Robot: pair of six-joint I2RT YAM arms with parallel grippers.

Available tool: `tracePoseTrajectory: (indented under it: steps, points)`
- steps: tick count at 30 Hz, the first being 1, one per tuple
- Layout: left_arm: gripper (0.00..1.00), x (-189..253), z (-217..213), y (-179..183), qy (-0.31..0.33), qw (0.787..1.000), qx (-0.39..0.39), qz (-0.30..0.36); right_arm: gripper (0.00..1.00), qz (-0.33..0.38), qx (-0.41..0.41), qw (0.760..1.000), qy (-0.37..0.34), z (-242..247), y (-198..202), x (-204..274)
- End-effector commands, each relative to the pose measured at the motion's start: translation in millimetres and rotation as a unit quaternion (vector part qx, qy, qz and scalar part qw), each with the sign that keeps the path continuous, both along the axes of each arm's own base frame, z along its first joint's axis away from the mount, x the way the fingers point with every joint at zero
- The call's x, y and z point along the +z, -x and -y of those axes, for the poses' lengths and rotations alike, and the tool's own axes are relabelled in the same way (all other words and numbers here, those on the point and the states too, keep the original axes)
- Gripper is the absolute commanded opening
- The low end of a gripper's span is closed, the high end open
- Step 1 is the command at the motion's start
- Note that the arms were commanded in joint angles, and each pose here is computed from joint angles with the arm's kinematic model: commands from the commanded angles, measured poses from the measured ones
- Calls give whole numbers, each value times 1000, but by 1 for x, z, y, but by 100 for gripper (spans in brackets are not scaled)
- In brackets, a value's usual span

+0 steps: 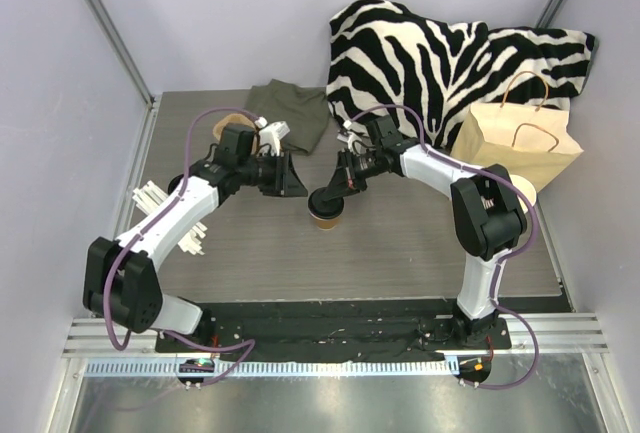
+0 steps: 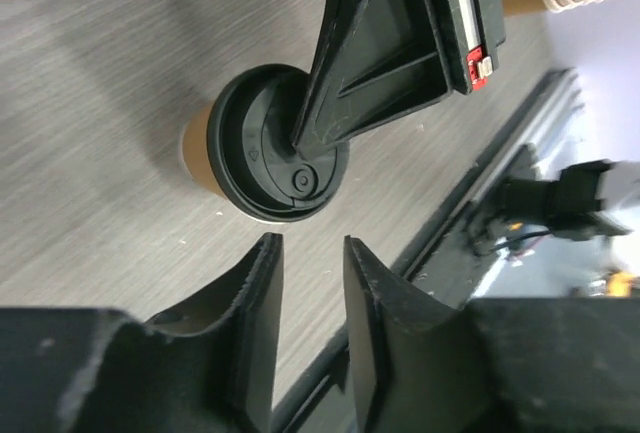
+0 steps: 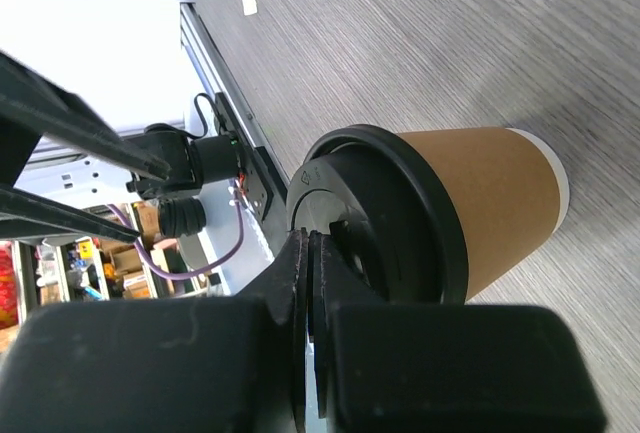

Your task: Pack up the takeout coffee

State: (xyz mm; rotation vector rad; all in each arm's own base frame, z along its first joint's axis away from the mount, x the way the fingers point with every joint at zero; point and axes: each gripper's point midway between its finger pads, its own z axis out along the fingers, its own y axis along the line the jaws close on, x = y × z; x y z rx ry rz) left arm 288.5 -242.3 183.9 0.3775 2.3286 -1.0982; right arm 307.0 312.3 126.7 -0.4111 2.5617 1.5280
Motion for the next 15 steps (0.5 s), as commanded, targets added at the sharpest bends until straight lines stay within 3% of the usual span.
tracePoseTrajectory:
  steps: [1,6,15]
  points:
    - [32,11,0,-12,-74,995,-18,69,1,21,-11,1000,-3,-2,-3,4]
    - [23,9,3,-11,-150,982,-49,104,1,14,-17,1000,7,1,-2,-6]
    - [15,-1,29,7,-228,953,-118,161,1,5,-21,1000,17,3,0,-14]
